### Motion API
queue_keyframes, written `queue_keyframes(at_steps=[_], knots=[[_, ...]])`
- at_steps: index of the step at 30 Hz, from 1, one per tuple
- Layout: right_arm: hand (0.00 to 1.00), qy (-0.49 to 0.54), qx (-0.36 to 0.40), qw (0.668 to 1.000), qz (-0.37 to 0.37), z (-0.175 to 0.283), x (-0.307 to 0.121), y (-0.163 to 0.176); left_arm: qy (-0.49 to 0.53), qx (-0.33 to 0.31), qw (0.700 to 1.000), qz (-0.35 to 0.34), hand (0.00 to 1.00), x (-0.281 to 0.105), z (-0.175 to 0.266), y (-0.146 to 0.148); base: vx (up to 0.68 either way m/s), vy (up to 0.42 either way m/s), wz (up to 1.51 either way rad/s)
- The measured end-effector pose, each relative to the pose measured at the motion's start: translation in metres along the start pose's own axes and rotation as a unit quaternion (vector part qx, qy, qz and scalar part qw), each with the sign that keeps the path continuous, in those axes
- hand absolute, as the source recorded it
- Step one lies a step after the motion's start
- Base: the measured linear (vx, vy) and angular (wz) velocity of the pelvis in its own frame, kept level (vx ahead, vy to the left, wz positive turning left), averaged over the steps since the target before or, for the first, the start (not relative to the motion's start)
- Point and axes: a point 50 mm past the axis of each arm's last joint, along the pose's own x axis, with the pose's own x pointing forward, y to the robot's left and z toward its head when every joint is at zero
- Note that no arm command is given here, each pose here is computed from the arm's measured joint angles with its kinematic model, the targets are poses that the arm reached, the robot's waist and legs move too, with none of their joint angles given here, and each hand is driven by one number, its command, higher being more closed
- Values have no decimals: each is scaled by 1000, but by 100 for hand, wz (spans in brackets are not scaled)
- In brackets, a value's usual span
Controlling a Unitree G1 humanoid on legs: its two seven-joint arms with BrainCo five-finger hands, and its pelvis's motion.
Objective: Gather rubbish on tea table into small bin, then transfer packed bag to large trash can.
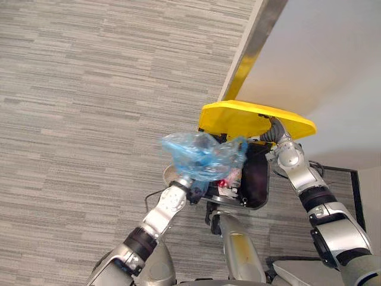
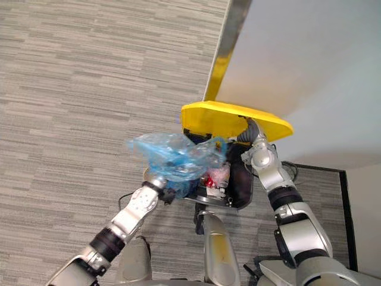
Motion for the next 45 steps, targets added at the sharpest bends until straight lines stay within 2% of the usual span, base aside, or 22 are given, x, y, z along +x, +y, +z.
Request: queue_keyframes(at_steps=[11, 16, 23, 32, 33, 39, 45], knots=[[0, -49, -4, 999, -17, 36, 18, -15, -38, 49, 998, -8, 100, 41, 26, -2, -49, 17, -9], [0, -72, -2, 997, -31, 53, 24, -24, -12, 99, 995, -7, 100, 56, 22, 7, -40, 26, -11], [0, -134, 17, 990, -43, 86, 23, -28, 22, 125, 992, -11, 100, 72, 17, 6, -12, 16, -11], [0, -253, 45, 965, -42, 155, 14, -20, 64, 110, 990, 54, 100, 73, 7, 36, 16, -7, -12], [0, -266, 43, 962, -39, 162, 12, -19, 69, 113, 990, 58, 0, 73, 5, 38, 5, -19, -14], [0, -311, 33, 949, -45, 186, 6, -20, 123, 157, 976, 87, 0, 67, -11, 57, 15, -18, -16], [0, -327, 0, 944, -49, 194, 5, -20, 142, 209, 965, 71, 0, 66, -16, 54, 44, -16, -6]])
